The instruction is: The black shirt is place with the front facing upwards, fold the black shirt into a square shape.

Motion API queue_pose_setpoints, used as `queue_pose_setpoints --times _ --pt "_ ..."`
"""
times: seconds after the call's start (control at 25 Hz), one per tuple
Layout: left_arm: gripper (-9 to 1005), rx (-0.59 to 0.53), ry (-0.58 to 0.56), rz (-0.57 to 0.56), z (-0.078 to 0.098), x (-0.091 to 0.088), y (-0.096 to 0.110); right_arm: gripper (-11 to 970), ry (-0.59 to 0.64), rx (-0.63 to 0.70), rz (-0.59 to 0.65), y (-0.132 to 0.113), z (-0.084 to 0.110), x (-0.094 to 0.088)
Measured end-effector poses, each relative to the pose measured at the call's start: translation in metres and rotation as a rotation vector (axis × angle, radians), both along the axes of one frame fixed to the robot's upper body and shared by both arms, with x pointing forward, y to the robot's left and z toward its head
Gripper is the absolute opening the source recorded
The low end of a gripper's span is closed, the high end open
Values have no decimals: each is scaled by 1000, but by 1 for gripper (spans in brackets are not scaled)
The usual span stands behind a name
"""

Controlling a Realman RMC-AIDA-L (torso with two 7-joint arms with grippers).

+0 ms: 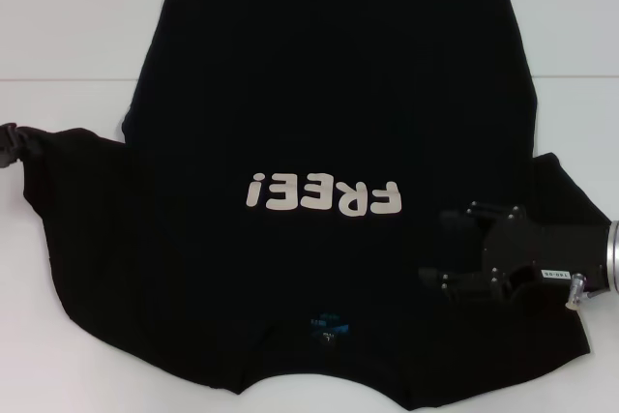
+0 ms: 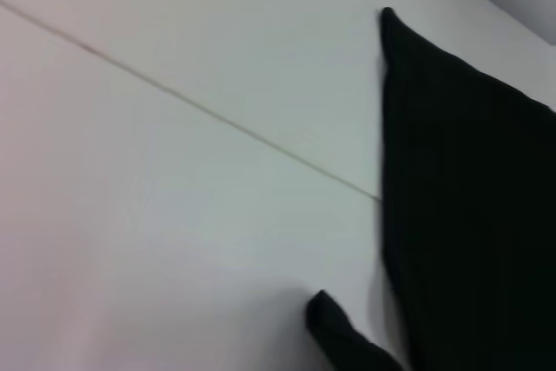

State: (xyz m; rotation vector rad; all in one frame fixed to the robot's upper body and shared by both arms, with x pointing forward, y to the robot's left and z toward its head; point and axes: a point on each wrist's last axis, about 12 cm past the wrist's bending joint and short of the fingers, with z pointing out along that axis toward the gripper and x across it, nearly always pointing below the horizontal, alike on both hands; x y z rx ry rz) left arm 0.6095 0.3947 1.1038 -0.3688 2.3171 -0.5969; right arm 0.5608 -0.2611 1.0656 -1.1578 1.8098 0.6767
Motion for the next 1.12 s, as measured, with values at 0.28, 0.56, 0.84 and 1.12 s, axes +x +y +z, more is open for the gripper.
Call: queue_pose_setpoints --times 0.28,0.56,0.84,1.12 --pt "21 -81 4 -40 9 1 -11 911 3 3 -1 0 0 0" --pt "28 -239 -19 -128 16 3 -43 910 11 10 5 2 -1 -1" --pt "34 -318 17 -174 2 -1 -71 909 15 25 11 6 -1 -1" --pt "69 -416 0 -129 -15 -8 -83 909 18 32 11 9 -3 0"
